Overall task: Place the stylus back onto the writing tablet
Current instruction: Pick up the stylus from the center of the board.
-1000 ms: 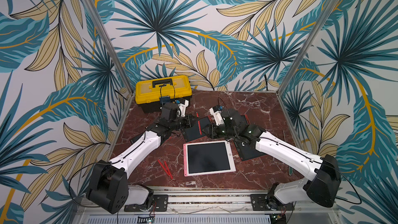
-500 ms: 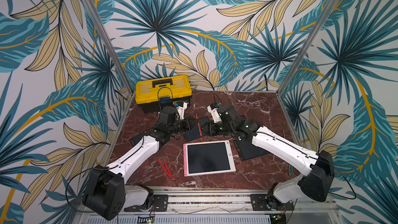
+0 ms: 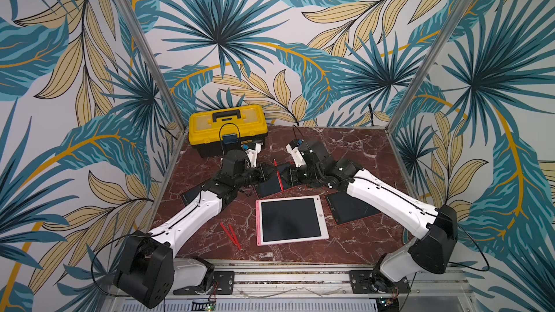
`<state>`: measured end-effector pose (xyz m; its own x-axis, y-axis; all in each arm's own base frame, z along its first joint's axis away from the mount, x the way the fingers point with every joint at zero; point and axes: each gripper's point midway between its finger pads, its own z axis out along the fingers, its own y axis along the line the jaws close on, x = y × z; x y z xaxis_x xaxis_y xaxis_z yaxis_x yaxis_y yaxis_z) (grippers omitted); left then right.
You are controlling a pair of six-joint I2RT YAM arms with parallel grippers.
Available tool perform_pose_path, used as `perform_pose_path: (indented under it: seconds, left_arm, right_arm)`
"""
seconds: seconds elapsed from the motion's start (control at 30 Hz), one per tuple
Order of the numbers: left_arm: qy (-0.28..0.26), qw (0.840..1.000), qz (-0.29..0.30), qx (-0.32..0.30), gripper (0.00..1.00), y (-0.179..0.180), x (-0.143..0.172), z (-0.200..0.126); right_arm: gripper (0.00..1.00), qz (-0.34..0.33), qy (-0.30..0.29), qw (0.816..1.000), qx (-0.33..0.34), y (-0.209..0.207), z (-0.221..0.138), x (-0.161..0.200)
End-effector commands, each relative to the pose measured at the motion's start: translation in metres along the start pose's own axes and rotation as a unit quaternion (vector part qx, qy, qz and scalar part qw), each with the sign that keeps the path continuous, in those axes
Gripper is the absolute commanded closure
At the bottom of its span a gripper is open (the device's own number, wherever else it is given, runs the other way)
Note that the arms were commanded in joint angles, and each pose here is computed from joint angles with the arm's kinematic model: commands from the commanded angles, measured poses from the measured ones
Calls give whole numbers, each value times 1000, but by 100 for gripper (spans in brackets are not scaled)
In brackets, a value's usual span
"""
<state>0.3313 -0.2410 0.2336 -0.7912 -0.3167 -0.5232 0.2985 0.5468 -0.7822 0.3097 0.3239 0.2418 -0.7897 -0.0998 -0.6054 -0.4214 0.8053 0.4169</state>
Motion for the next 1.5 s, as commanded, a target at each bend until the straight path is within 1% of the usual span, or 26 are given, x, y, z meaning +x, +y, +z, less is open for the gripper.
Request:
perform_pose_path:
  seconds: [0.0,0.37,0.73,1.27,1.37,1.47]
  left_arm:
    - [-12,1000,3,11,100,-6,0,-4]
    - [-7,1000,3,12,100,-7,1,-2]
    - [-5,1000,3,15,100,-9,3,-1]
    - [-8,1000,-3,21,100,-10,4,0]
    - [-9,1000,-2,20,100,-10,3,0]
    - [-9,1000,-3,19,100,-9,4,0]
  right_arm:
    - [68,-8,16,1000,4,-1,2,2]
    - [70,-11,34,999,19,-5,13,3]
    - [73,-8,40,999,18,-5,21,4]
    - [79,-5,46,999,19,-6,27,5]
    - [83,-5,46,999,21,-6,27,5]
    - [84,-4,47,999,22,-7,27,6]
